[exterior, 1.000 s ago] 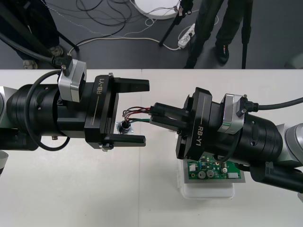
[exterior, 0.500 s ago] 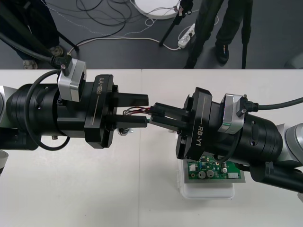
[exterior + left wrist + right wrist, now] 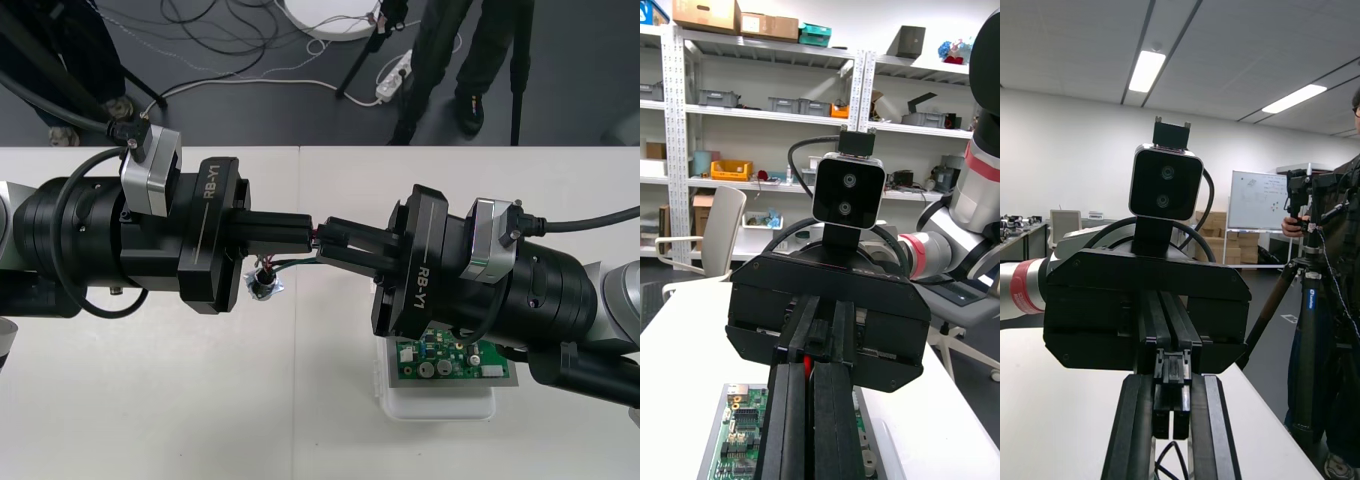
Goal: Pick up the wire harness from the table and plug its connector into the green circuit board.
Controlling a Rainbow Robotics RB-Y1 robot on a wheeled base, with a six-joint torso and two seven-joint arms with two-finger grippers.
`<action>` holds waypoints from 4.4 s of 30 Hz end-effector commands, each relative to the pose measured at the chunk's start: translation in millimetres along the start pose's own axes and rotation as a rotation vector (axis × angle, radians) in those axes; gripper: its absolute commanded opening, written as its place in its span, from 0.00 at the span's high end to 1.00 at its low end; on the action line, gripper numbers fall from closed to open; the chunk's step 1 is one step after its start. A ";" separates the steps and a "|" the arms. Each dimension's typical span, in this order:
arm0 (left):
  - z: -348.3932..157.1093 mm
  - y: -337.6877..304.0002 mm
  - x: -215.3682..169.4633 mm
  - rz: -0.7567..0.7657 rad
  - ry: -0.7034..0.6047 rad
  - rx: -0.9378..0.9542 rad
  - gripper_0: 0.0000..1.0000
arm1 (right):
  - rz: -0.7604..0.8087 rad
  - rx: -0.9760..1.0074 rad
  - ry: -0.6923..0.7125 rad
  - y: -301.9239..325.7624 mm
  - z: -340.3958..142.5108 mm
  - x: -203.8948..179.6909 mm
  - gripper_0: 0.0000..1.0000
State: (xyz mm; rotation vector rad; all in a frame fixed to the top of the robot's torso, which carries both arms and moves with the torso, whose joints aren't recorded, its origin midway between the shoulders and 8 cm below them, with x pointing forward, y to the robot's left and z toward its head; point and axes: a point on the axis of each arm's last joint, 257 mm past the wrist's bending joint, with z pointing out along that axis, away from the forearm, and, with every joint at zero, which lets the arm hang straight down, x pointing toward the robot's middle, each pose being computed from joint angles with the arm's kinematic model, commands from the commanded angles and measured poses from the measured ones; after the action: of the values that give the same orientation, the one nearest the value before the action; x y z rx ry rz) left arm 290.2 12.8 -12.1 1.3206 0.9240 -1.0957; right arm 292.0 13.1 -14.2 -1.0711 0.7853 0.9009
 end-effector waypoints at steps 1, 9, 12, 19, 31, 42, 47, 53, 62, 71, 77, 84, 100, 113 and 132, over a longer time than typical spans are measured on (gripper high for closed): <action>11.9 -12.5 -19.6 0.114 -0.032 0.064 1.00 | -0.042 -0.031 -0.054 8.5 13.9 -22.7 1.00; 11.6 -12.8 -20.1 0.110 -0.033 0.065 1.00 | -0.023 -0.008 -0.055 3.0 11.3 -23.0 0.25; 11.4 -12.9 -20.0 0.108 -0.034 0.064 1.00 | -0.024 -0.009 -0.052 3.2 10.8 -22.4 0.05; 8.5 -10.1 -21.4 0.113 -0.032 0.054 1.00 | -0.029 -0.008 -0.043 2.3 9.4 -20.7 0.00; -3.9 -9.2 -8.3 0.094 -0.001 0.030 1.00 | -0.048 -0.005 -0.020 -2.8 3.2 -18.5 0.00; -28.5 1.8 28.3 0.077 0.001 0.010 1.00 | -0.019 -0.025 0.082 -11.5 -20.4 -6.8 0.00; -41.5 1.0 43.8 0.064 -0.012 0.023 1.00 | 0.049 -0.049 0.150 -11.9 -35.7 0.2 0.00; -59.3 -0.2 68.2 0.062 -0.005 0.031 1.00 | 0.099 -0.075 0.272 -12.6 -59.2 14.9 0.00; -92.0 -3.5 106.3 0.013 0.039 0.030 1.00 | 0.135 -0.110 0.483 -12.7 -86.4 31.3 0.00; -128.3 5.6 139.6 -0.001 0.102 -0.040 1.00 | 0.105 -0.143 0.715 -14.7 -129.3 47.7 0.00; -150.6 10.0 163.0 -0.044 0.129 -0.098 1.00 | 0.092 -0.176 0.885 -12.1 -173.9 54.2 0.00; -165.0 7.4 188.0 -0.021 0.146 -0.138 1.00 | 0.092 -0.208 1.028 -9.4 -218.5 51.4 0.00; -177.7 -17.0 234.9 -0.036 0.113 -0.213 1.00 | 0.012 -0.236 1.425 -27.3 -314.5 73.0 0.00; -134.1 -17.4 223.9 -0.019 0.028 -0.137 1.00 | -0.091 -0.257 1.615 -41.8 -339.2 107.9 0.00; -63.8 -12.2 203.9 0.019 -0.072 -0.007 1.00 | -0.199 -0.233 1.761 -55.2 -331.0 155.9 0.00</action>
State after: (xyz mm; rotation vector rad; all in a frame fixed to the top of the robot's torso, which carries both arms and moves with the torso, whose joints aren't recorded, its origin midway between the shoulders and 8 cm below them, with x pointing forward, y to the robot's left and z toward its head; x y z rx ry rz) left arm 347.9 86.4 -243.0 1.2061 1.0532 -1.1144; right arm 364.3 -292.7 -232.3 -2.0605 1.9544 -0.3648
